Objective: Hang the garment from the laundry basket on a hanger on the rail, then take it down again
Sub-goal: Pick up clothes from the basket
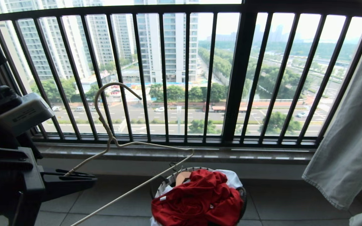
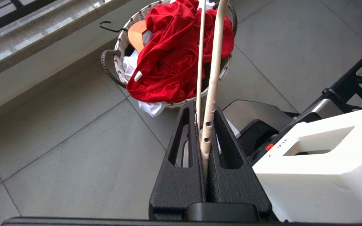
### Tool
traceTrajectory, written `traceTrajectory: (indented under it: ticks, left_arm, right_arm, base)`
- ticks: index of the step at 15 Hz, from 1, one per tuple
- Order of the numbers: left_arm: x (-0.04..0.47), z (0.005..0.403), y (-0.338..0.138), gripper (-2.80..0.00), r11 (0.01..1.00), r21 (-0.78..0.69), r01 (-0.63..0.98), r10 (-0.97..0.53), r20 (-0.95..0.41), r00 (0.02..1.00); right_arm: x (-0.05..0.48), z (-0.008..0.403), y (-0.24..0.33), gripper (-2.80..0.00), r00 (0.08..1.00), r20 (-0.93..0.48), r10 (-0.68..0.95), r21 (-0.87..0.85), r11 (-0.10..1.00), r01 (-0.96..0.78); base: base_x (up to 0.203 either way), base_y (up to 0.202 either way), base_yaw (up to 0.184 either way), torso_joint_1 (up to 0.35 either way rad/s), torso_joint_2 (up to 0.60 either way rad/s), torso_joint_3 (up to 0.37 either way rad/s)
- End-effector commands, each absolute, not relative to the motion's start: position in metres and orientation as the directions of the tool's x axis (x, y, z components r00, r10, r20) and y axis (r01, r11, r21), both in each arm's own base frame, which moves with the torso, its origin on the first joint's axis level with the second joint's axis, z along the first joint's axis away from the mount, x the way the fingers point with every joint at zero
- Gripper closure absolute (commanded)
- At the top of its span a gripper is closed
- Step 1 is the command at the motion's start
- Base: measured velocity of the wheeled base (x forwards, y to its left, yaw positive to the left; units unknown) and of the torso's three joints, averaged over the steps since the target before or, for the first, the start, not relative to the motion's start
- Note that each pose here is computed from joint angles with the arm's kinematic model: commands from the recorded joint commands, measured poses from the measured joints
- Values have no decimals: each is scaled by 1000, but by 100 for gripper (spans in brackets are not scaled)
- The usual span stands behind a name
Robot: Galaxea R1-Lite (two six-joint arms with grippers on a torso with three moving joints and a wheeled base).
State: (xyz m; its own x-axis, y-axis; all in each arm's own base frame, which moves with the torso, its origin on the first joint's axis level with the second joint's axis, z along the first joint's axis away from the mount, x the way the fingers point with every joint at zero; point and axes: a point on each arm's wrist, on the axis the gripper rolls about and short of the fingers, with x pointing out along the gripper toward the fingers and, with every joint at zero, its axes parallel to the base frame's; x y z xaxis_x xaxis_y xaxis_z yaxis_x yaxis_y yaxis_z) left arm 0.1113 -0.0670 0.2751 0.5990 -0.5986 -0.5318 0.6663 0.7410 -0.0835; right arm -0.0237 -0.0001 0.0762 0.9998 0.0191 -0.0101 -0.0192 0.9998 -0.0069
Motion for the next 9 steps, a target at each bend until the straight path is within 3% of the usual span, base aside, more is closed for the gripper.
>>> traceTrajectory:
  ticks: [1, 9]
  left_arm:
    - [110, 273, -66, 0, 740, -73, 669, -611, -490, 622]
    - [112, 272, -67, 0, 742, -73, 666, -606, -497, 621]
  right_arm:
    - [-24, 76, 0, 0, 1000, -12, 20, -6, 1000, -20]
    - [-24, 76, 0, 0, 1000, -12, 20, -6, 1000, -20]
  base:
    - [0, 0, 0, 0, 0, 0]
    - [0, 0, 0, 0, 0, -19]
